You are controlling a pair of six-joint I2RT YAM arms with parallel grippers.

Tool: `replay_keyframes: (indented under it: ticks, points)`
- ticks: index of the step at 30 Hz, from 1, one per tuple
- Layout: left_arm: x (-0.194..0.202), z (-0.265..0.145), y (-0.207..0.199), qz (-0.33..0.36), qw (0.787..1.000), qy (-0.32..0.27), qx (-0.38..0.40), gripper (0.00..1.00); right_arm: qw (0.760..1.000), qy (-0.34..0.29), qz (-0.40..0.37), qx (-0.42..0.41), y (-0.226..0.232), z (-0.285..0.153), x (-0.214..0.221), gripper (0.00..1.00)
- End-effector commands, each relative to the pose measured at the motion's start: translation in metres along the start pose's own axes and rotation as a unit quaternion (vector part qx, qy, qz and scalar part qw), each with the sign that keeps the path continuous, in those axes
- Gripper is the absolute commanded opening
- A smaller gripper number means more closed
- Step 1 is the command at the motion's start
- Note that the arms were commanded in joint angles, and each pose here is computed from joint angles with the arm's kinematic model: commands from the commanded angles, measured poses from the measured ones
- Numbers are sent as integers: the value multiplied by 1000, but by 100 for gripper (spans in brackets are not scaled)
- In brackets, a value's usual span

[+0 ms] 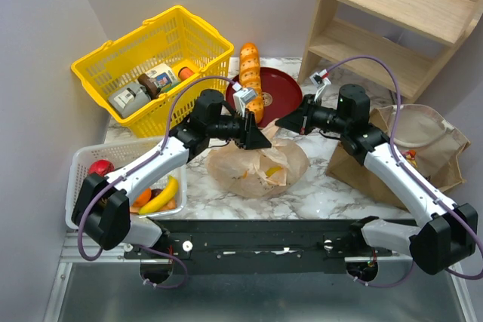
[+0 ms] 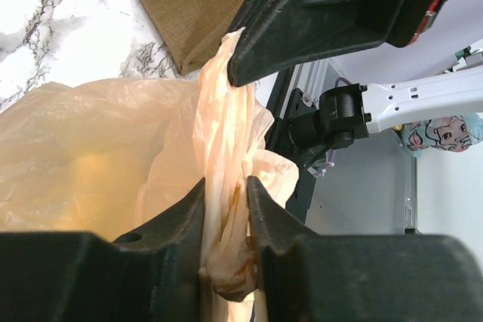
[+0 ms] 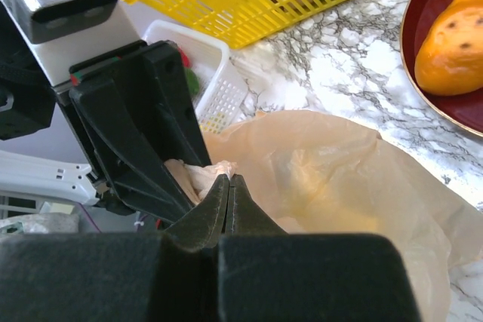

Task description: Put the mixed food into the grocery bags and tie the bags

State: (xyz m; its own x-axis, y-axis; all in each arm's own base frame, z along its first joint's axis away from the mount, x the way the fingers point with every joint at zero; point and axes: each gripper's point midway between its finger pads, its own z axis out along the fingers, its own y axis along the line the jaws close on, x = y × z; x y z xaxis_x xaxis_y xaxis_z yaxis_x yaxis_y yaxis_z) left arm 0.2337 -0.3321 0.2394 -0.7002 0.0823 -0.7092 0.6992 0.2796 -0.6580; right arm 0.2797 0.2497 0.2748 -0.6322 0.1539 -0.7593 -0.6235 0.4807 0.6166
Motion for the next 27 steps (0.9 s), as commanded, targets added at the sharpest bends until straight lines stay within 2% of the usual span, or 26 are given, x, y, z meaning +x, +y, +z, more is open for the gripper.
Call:
replay_keyframes:
  ticks: [1, 5, 13, 17, 21, 27]
  points:
    - [-1, -9, 1, 11, 1000, -10, -7, 26, 999, -23, -32, 3, 11, -8, -16, 1]
    - [-1, -12, 5, 5, 1000, -18, -13, 16, 998, -31, -50, 4, 15, -14, -18, 1]
    - [0, -17, 3, -4, 1000, -28, 3, 16, 998, -34, -59, 11, 15, -22, -13, 1]
    - [-1, -18, 7, -10, 999, -32, -6, 4, 996, -32, -85, -15, 28, -24, -10, 1]
    - [-3, -18, 12, -20, 999, -37, -10, 2, 993, -16, -107, -41, 45, -22, 2, 1]
    - [-4, -17, 15, -28, 999, -41, -15, 0, 990, 42, -106, -78, 60, -9, 47, 1]
